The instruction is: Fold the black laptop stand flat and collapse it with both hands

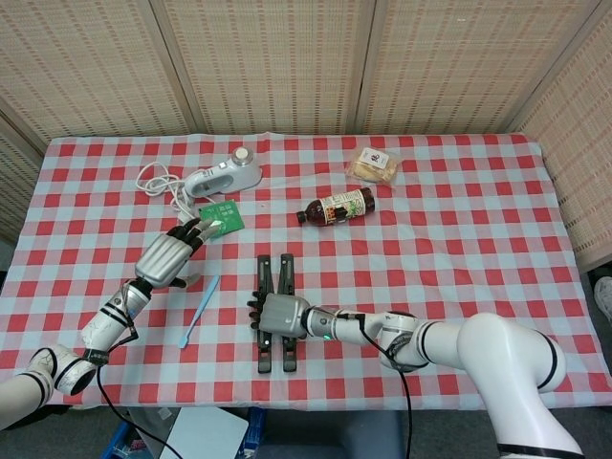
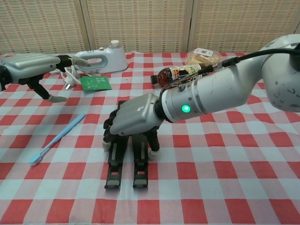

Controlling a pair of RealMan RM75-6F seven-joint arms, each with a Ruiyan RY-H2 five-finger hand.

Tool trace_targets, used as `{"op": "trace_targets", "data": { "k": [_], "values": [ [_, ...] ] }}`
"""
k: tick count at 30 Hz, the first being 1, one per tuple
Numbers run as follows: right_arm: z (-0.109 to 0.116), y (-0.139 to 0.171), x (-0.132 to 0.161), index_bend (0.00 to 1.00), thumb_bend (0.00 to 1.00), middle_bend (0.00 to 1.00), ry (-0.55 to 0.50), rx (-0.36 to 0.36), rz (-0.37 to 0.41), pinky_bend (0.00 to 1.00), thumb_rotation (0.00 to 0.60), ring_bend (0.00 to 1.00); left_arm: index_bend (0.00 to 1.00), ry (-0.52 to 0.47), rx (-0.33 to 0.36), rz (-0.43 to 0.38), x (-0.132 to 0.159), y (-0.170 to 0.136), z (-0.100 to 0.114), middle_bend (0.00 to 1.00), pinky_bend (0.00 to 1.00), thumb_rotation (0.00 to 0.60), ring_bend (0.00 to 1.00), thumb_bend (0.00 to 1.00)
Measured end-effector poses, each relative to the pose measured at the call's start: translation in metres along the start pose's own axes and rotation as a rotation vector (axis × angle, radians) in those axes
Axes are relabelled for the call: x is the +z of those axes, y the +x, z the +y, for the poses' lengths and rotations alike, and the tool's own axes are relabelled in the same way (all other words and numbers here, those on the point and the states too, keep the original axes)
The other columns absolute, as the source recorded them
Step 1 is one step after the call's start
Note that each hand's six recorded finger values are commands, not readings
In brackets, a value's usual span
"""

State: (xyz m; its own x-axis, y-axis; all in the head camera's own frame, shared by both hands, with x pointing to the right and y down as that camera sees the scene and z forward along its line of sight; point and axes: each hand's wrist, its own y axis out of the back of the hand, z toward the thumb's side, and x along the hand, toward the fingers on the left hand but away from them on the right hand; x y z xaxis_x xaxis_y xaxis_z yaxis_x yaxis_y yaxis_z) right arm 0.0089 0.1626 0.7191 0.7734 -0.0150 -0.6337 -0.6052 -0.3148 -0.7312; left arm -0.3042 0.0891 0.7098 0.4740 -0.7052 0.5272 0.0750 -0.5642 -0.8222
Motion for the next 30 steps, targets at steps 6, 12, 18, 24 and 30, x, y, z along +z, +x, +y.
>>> {"op": "trace_targets", "data": {
  "k": [6, 12, 18, 24, 30],
  "values": [
    [0.005, 0.000, -0.001, 0.36, 0.21, 0.39, -0.005, -0.063, 0.000, 0.00, 0.600, 0.04, 0.00, 0.002, 0.002, -0.004, 0.000, 0.000, 0.000, 0.00, 0.20, 0.600, 0.01, 0.26],
    [0.006, 0.001, -0.001, 0.42, 0.23, 0.42, -0.008, -0.101, 0.007, 0.00, 0.600, 0.08, 0.00, 0.003, 0.002, -0.006, 0.002, 0.001, 0.000, 0.00, 0.20, 0.600, 0.01, 0.26],
    [0.004, 0.005, -0.004, 0.05, 0.14, 0.06, -0.023, -0.087, -0.005, 0.00, 0.600, 0.00, 0.00, -0.001, 0.002, -0.002, 0.003, 0.001, 0.002, 0.00, 0.20, 0.600, 0.01, 0.26],
    [0.008, 0.022, -0.010, 0.00, 0.11, 0.00, -0.061, -0.117, -0.043, 0.00, 0.600, 0.00, 0.00, -0.011, 0.006, 0.017, -0.001, -0.001, 0.006, 0.00, 0.20, 0.600, 0.01, 0.26],
    [0.012, 0.060, -0.029, 0.00, 0.12, 0.02, -0.134, -0.197, -0.141, 0.00, 0.600, 0.00, 0.00, -0.008, 0.013, 0.070, -0.010, -0.012, 0.014, 0.00, 0.20, 0.600, 0.01, 0.26]
  ]
}}
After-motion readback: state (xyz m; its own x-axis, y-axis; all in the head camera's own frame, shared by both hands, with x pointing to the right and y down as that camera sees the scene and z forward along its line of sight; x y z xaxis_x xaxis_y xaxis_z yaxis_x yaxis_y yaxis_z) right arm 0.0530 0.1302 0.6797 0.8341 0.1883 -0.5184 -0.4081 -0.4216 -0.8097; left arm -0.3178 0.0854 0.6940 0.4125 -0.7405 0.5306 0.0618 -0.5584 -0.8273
